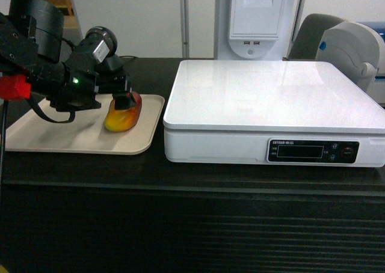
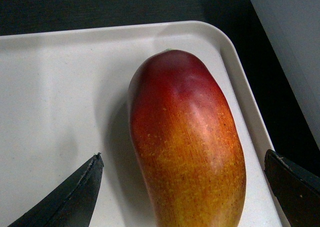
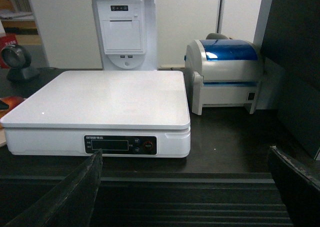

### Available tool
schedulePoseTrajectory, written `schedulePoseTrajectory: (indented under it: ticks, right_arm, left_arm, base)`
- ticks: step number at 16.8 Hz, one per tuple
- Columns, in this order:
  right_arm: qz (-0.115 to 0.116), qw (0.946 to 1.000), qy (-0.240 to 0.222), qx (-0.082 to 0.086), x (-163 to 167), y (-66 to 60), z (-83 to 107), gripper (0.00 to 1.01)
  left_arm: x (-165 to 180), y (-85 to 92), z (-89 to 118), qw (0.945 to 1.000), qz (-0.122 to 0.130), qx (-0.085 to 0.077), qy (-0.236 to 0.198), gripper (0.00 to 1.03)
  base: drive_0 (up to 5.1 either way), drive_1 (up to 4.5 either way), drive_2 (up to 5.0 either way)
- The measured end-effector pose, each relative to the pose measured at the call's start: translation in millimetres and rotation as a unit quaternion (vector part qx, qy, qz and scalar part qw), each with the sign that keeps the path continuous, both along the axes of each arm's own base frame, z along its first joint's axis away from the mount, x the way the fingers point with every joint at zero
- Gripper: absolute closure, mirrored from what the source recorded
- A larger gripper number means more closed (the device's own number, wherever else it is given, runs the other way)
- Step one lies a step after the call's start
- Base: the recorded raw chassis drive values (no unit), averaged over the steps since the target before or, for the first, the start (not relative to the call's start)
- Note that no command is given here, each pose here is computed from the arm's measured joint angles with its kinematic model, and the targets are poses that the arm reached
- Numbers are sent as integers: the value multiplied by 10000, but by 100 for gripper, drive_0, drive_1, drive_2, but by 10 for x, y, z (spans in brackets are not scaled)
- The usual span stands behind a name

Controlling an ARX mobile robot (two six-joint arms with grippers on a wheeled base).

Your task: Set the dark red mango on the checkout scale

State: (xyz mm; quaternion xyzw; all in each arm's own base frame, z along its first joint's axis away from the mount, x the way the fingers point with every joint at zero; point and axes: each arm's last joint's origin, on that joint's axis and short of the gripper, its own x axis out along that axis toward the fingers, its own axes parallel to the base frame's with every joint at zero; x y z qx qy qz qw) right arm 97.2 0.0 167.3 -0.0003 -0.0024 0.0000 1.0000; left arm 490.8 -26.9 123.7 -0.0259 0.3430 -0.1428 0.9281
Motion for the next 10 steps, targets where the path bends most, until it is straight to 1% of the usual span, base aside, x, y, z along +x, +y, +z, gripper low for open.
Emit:
schedulePoseTrajectory:
  ticks: [2, 4, 6, 8, 9, 10]
  right_arm:
    - [2, 10000, 0, -2, 0, 0, 0, 3]
    - [2, 10000, 0, 0, 0, 0, 0, 3]
    - [0, 10000, 0, 0, 0, 0, 0, 3]
    - [0, 10000, 0, 0, 0, 0, 0, 3]
    - [0, 10000, 0, 0, 0, 0, 0, 3]
    - [0, 10000, 0, 0, 0, 0, 0, 3]
  left_arm:
    - [70, -25, -29, 9999, 21, -65, 146, 5]
    - [120, -49, -93, 9994, -7, -63, 337, 5]
    - [157, -63, -171, 9985, -72, 26, 551, 5]
    - [180, -66, -210, 9980, -142, 143, 600, 5]
    - [178, -71, -211, 9979, -173, 188, 602, 13]
    - [174, -83, -214, 9976, -229, 226, 608, 24]
  base:
    - [0, 0, 0]
    - [0, 0, 0]
    - [0, 0, 0]
    - [0, 0, 0]
    - [0, 0, 0]
    - [0, 0, 0]
